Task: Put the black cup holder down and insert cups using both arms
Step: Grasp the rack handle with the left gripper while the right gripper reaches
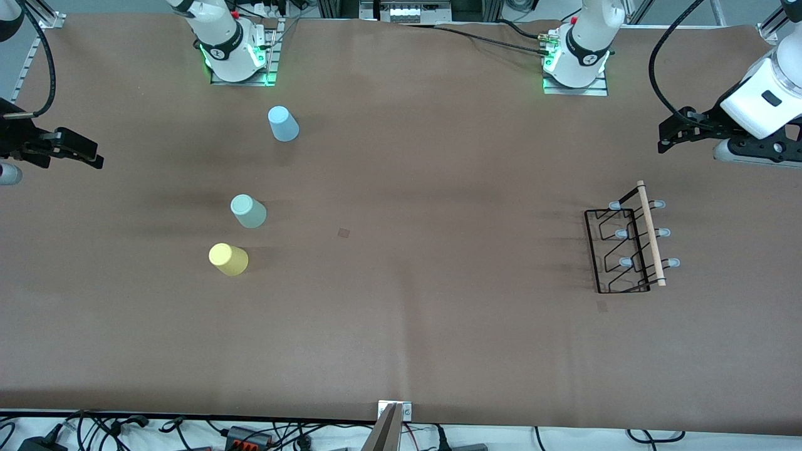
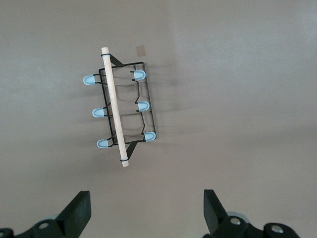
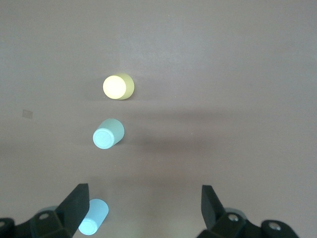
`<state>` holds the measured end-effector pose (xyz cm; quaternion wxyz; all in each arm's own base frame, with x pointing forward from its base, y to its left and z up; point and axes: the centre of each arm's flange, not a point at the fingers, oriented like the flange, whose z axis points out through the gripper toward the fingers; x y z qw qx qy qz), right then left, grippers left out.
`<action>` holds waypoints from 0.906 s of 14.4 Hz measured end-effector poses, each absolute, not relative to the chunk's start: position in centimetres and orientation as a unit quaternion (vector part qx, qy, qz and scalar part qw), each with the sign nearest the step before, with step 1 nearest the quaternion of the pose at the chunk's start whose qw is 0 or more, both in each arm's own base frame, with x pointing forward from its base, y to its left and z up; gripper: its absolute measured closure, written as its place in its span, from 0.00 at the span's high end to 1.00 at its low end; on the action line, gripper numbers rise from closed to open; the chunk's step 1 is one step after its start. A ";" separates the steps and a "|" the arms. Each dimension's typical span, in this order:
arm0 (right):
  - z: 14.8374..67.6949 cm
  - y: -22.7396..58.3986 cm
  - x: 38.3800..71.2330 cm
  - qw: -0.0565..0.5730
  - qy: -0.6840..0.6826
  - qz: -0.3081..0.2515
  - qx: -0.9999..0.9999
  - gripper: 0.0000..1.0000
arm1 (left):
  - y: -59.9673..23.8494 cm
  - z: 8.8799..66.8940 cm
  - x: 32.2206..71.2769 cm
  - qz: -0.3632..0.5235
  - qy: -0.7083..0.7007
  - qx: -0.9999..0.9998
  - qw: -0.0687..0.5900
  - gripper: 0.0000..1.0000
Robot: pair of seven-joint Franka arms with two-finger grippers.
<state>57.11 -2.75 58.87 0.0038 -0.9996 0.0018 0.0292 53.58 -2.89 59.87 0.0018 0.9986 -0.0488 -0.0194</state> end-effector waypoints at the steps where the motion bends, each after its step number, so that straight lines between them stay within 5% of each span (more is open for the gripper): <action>1: 58.9 -2.8 57.1 0.004 0.002 0.029 -1.000 1.00 | -2.9 59.9 53.6 -0.019 -0.049 0.999 0.002 1.00; 8: 58.3 -3.0 57.2 0.004 0.004 0.038 -0.999 1.00 | -2.9 59.8 53.5 -0.024 -0.049 0.999 0.002 1.00; 13: 52.8 -3.0 58.2 0.009 0.002 0.114 -0.993 1.00 | -2.5 58.5 53.3 -0.059 -0.045 0.997 0.002 1.00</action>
